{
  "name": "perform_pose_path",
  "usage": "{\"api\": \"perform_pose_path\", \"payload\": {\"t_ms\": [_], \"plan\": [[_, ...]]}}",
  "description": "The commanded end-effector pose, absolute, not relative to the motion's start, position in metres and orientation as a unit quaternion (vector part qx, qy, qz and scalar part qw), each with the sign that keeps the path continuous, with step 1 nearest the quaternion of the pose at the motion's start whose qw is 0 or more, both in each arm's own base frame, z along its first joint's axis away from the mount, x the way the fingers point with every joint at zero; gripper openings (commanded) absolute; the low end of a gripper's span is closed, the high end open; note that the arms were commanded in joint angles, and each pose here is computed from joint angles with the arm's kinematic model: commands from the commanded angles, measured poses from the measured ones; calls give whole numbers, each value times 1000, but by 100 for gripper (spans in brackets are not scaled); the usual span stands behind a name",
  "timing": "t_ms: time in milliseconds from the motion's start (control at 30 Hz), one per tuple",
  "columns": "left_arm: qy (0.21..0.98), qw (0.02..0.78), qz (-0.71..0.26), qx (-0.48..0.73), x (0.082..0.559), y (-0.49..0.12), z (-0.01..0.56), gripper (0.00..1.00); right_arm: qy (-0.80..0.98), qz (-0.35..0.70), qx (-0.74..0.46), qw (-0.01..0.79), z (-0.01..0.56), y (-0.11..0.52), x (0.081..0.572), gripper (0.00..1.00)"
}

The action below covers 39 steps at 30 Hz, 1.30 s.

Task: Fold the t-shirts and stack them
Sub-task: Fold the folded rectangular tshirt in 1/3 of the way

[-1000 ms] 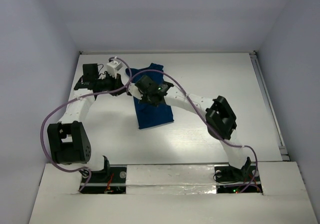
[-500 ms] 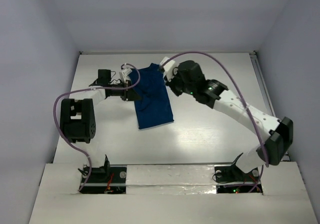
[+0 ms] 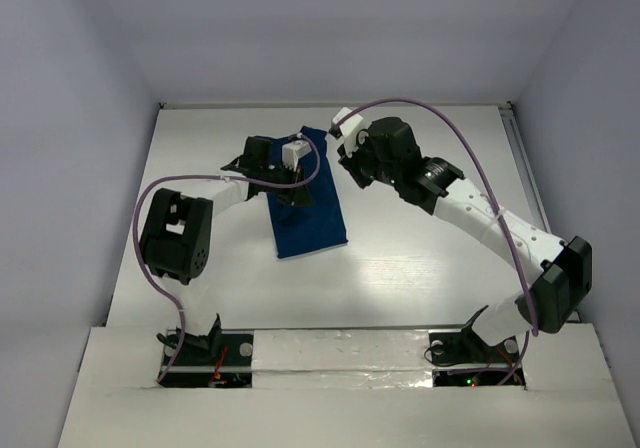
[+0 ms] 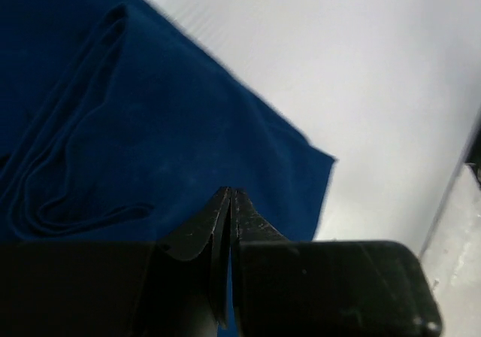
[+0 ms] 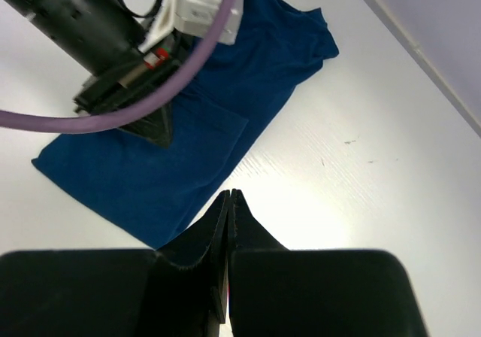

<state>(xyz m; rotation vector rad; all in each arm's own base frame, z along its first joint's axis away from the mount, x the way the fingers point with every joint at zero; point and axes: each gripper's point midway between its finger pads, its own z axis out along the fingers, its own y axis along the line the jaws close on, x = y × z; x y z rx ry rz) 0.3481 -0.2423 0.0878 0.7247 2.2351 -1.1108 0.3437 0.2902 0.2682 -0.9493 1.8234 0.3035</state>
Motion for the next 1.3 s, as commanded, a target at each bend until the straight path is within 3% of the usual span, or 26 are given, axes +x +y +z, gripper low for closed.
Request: {"api": "perform_pose_path", "payload": {"t_ms": [0,400,733,1067,1267], "plan": [[866,263,-339,257,365,-226,63,0,741,147,-384,531,290,293,343,0],[894,327,-168,255,394,-194,61,0,741,162,-391,522,287,295,340,0],[888,358,-126,261,406,-186,84,0,769,183,-434,432,226,314,336,0],[894,363,-43,260,416,-157,69,0,768,188,-438,428,224,316,335,0],[900,344,-45,265,415,-159,50,0,769,179,-490,370,186,320,322,0]]}}
